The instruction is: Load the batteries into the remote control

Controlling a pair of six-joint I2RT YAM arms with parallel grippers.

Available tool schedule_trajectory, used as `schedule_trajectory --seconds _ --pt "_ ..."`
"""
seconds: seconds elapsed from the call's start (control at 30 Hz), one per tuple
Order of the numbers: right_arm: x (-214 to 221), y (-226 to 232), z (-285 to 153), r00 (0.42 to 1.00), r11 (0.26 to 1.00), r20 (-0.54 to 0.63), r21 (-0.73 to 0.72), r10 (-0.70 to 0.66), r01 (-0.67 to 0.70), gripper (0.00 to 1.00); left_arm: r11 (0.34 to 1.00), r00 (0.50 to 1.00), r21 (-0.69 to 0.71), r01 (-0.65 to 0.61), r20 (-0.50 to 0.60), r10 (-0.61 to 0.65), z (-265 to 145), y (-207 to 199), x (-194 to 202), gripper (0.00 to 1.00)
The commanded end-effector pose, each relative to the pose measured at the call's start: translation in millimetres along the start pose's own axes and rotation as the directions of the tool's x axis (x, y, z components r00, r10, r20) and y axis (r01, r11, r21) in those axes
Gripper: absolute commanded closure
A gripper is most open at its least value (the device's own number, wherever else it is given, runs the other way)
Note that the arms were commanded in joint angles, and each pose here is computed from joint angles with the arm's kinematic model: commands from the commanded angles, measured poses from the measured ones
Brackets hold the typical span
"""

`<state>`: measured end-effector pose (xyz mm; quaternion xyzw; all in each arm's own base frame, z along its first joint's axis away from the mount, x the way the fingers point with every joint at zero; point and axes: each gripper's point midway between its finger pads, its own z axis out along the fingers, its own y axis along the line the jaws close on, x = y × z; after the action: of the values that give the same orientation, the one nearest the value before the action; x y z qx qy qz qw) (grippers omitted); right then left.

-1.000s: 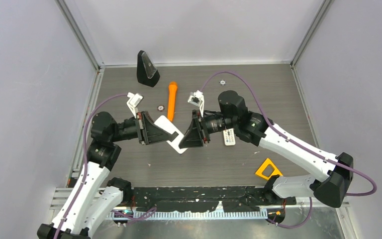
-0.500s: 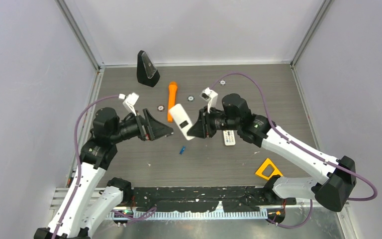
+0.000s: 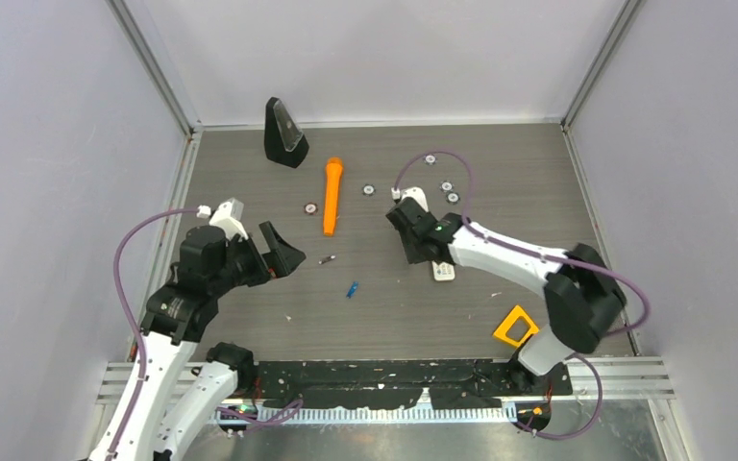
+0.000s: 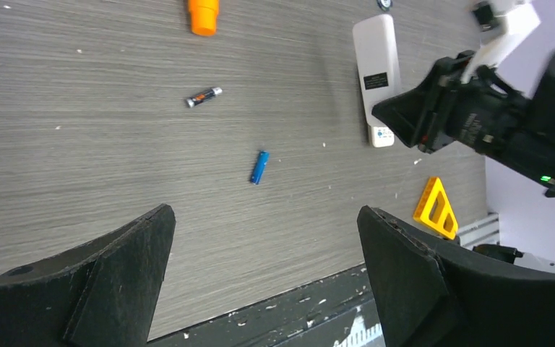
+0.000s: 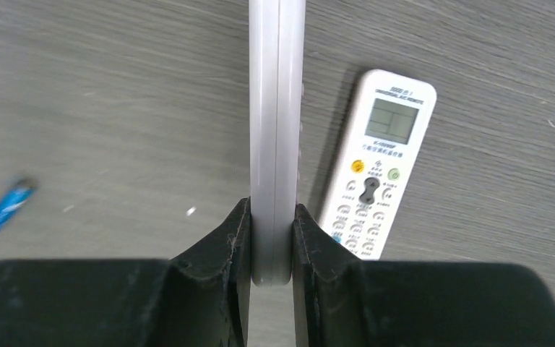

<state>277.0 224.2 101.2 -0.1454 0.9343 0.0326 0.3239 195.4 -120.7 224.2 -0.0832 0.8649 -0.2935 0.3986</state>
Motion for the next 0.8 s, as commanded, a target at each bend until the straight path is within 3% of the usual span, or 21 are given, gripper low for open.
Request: schedule_trajectory --seconds 0.0,0.2,0.47,0.77 --pt "-24.8 -21.4 17.6 0.998 0.977 0.056 0.211 -0.034 0.021 0.95 0.997 0.998 -0.069 -0.021 0.055 0.025 -5.8 14.0 -6.0 0.01" --pt "-22.8 -28.3 54.2 0.994 0.918 -0.004 0.382 -0.113 0.106 0.95 0.998 0.996 -0.055 -0.019 0.086 0.023 -8.3 13.9 -6.5 0.01" --pt "-4.7 -3.4 90.9 0.979 0.899 -0.118 0.39 -0.169 0.202 0.93 0.999 0.994 -0.031 -0.011 0.104 0.014 -7.2 8.0 -11.8 0.0" --pt "7.8 22.7 99.8 0.968 0.928 -0.165 0.291 -0.19 0.232 0.61 0.999 0.996 -0.041 -0.011 0.093 0.014 -5.2 8.6 -12.6 0.01"
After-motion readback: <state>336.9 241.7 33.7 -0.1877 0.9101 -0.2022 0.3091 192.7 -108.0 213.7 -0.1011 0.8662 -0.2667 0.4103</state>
